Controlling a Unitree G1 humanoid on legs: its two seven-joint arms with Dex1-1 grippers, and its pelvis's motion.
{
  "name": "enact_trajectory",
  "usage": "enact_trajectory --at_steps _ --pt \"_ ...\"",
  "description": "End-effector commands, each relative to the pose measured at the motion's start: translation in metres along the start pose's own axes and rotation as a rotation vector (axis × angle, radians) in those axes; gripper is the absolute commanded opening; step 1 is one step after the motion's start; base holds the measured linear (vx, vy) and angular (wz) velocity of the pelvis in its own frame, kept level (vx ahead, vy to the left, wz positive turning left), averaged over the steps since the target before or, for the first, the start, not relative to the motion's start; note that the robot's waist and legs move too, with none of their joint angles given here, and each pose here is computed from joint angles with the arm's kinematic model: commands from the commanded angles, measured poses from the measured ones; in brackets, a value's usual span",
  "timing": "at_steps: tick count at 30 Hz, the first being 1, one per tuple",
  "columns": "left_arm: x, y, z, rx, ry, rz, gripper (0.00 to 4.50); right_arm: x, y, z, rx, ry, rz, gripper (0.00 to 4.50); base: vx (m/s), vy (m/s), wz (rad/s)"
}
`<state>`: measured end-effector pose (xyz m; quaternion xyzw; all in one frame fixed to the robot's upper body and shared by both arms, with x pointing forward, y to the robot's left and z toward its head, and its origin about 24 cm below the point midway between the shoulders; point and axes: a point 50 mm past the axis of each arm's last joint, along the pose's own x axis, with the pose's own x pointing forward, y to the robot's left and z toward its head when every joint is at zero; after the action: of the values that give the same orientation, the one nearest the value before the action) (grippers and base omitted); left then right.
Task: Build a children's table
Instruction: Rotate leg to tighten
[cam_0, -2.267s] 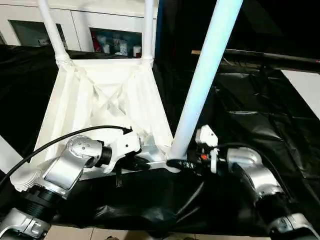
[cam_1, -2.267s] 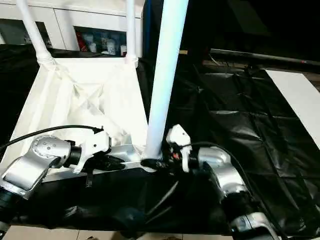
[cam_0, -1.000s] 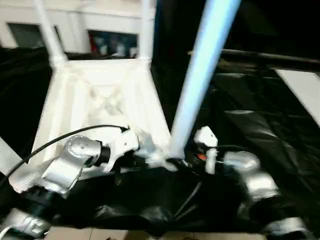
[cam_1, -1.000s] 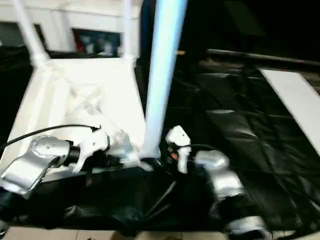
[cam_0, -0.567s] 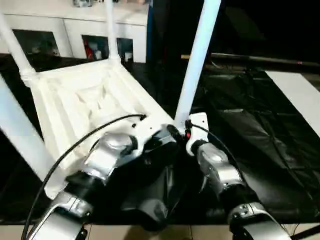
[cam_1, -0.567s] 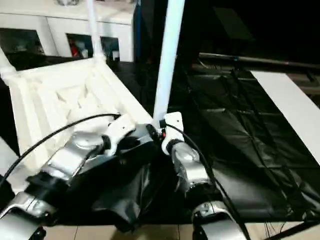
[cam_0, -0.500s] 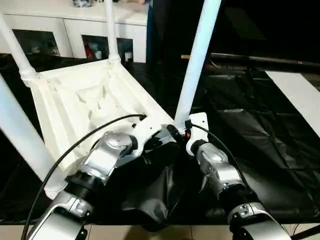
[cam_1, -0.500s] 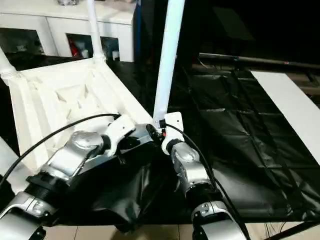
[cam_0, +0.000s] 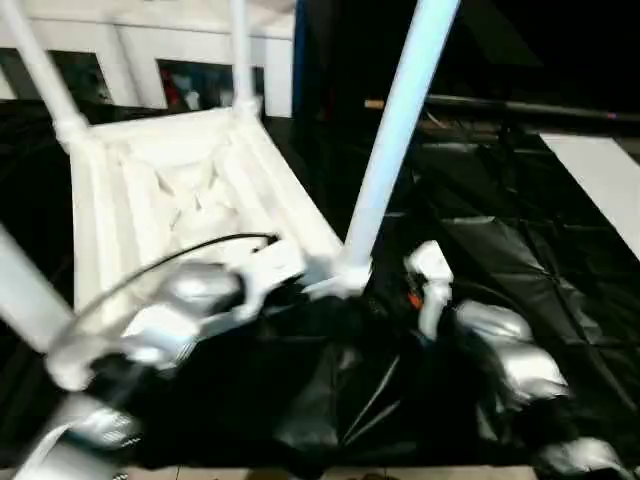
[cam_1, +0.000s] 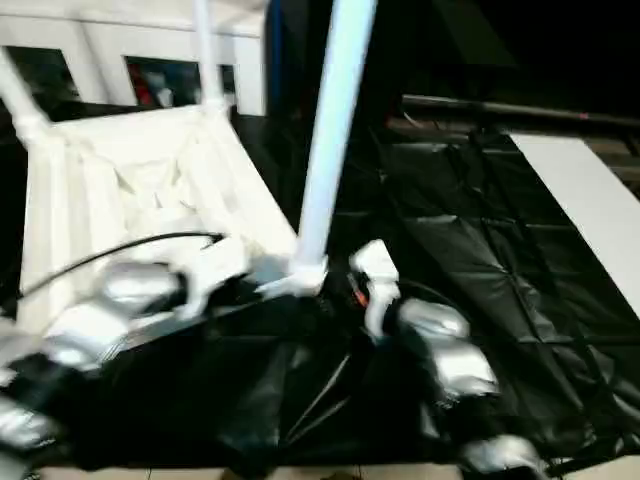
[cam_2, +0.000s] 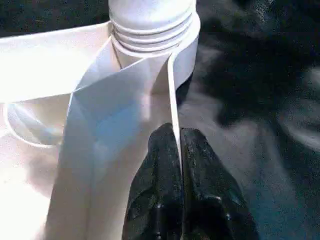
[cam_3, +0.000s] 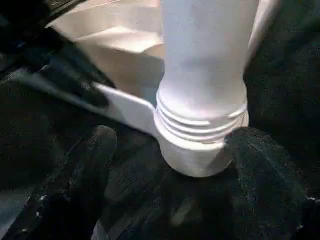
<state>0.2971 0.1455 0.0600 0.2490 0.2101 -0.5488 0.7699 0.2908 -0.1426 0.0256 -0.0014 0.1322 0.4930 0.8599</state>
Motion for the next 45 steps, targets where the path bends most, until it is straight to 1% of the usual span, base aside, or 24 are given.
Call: enact_trajectory --at_steps 1,4,7,10,16,19,21,23,26,27,33,34,36,38,39,43,44,45 --pt "0.009 -0.024 -0.004 0.028 -0.01 -0.201 0.0 -0.001 0.001 0.006 -0.027 -0.004 0.051 3.79 0.0 0.0 0.0" --pt "0.006 -0.024 -0.003 0.038 -0.014 -0.218 0.0 0.0 0.0 0.009 -0.026 -0.017 0.064 3.79 0.0 0.0 0.0" --pt "0.004 -0.023 -0.003 0.038 -0.013 -0.219 0.0 0.004 0.003 0.012 -0.038 -0.011 0.104 3.79 0.0 0.0 0.0" --pt "0.003 -0.022 -0.003 0.039 -0.011 -0.218 0.0 0.006 0.009 0.01 -0.055 0.015 0.165 3.79 0.0 0.0 0.0" --pt "0.001 -0.022 -0.005 0.04 -0.015 -0.226 0.0 0.006 0.011 0.009 -0.04 0.014 0.208 3.79 0.0 0.0 0.0" --pt "0.001 -0.023 -0.006 0.038 -0.014 -0.229 0.0 0.006 0.012 0.008 -0.027 0.013 0.22 3.45 0.0 0.0 0.0" --pt "0.001 -0.023 -0.006 0.038 -0.013 -0.23 0.0 0.006 0.012 0.007 -0.024 0.013 0.222 3.4 0.0 0.0 0.0" --pt "0.001 -0.023 -0.006 0.037 -0.013 -0.231 0.0 0.006 0.012 0.007 -0.019 0.01 0.226 3.11 0.0 0.0 0.0" --pt "0.001 -0.023 -0.007 0.035 -0.012 -0.232 0.0 0.006 0.013 0.006 -0.015 0.007 0.231 2.99 0.0 0.0 0.0" --pt "0.001 -0.024 -0.007 0.034 -0.012 -0.233 0.0 0.006 0.013 0.005 -0.013 0.006 0.233 2.78 0.0 0.0 0.0" --pt "0.002 -0.025 -0.008 0.027 -0.006 -0.239 0.0 0.006 0.016 0.002 0.0 0.007 0.238 2.73 0.0 0.0 0.0" --pt "0.003 -0.025 -0.009 0.018 -0.002 -0.228 0.0 0.008 0.015 -0.002 0.008 0.012 0.196 2.73 0.0 0.0 0.0" --pt "0.005 -0.023 -0.009 0.006 -0.002 -0.208 0.0 0.01 0.014 -0.004 0.013 0.01 0.156 2.72 0.0 0.0 0.0" --pt "0.014 -0.014 -0.009 -0.044 0.014 -0.101 0.0 0.019 0.005 -0.012 0.024 0.008 -0.041 2.72 0.0 0.0 0.0" --pt "0.02 -0.008 -0.01 -0.08 0.036 -0.019 0.0 0.024 -0.001 -0.016 0.045 0.003 -0.175 2.72 0.0 0.0 0.0" --pt "0.034 0.003 -0.01 -0.152 0.072 0.131 0.0 0.033 -0.01 -0.021 0.125 -0.002 -0.423 2.71 -0.048 0.004 -0.06" --pt "0.034 0.003 -0.009 -0.154 0.073 0.135 0.0 0.033 -0.01 -0.022 0.128 -0.001 -0.431 2.71 0.0 0.0 0.0" --pt "0.038 0.005 -0.009 -0.166 0.081 0.17 0.0 0.035 -0.013 -0.023 0.148 0.009 -0.498 2.71 0.0 0.0 0.0"
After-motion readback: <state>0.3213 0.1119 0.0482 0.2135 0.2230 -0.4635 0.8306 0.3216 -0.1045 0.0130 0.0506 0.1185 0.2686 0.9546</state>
